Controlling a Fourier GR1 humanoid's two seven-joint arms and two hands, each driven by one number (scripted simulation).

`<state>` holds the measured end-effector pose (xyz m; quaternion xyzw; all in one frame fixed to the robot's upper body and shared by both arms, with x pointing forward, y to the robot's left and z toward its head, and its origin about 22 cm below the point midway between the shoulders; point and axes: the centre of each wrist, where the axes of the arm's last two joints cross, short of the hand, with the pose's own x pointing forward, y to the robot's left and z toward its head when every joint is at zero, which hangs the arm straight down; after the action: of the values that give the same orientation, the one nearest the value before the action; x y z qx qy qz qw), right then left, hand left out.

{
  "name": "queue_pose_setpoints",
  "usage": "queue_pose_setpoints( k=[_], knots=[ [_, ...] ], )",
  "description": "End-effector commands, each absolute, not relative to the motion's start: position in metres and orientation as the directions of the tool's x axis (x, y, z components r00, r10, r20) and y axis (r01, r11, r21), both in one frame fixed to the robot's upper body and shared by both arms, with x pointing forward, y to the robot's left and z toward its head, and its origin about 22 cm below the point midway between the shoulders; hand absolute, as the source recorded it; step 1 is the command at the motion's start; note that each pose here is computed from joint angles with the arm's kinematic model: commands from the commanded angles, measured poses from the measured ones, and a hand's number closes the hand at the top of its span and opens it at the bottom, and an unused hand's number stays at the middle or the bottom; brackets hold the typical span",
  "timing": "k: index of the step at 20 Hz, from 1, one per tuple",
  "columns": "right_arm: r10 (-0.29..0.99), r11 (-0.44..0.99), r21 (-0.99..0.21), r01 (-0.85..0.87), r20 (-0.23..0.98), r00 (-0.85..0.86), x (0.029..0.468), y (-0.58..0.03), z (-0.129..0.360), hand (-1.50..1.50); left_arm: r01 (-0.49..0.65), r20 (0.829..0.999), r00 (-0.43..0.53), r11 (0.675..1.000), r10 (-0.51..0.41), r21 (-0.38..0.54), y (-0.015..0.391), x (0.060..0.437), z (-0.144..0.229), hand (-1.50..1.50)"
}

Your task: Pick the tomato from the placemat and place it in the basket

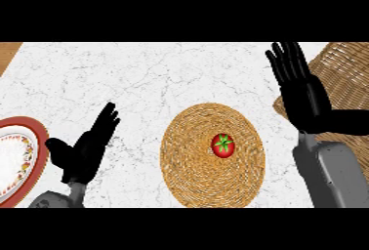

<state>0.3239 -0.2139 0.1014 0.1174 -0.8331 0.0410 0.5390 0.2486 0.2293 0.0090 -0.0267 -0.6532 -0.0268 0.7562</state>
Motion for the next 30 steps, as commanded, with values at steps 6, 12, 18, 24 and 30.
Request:
queue_pose_setpoints(
  k=[6, 12, 18, 24, 30],
  knots=[
    [-0.345, 0.859, 0.161, -0.487, 0.883, -0.317, 0.386, -0.244, 0.126, 1.50, -0.071, 0.971, 0.090, 0.971, -0.221, 0.228, 0.301, 0.284, 0.045, 0.00],
    [-0.051, 0.631, -0.452, -0.631, 0.787, -0.615, 0.334, -0.116, 0.096, -1.50, -0.050, 0.970, 0.183, 0.983, -0.162, 0.174, 0.310, 0.296, 0.048, 0.00],
    [0.069, 0.693, -0.438, -0.573, 0.831, -0.552, 0.297, -0.054, 0.109, -1.50, -0.051, 0.965, 0.205, 0.983, -0.165, 0.178, 0.317, 0.287, 0.030, 0.00],
    [0.469, 0.527, -0.697, -0.487, 0.716, -0.516, 0.327, -0.079, 0.200, -1.50, -0.068, 0.968, 0.193, 0.982, -0.159, 0.175, 0.321, 0.292, 0.040, 0.00],
    [0.818, 0.316, -0.912, -0.260, 0.401, -0.412, 0.348, -0.106, 0.274, -1.50, -0.061, 0.966, 0.197, 0.981, -0.167, 0.182, 0.320, 0.291, 0.043, 0.00]
  ],
)
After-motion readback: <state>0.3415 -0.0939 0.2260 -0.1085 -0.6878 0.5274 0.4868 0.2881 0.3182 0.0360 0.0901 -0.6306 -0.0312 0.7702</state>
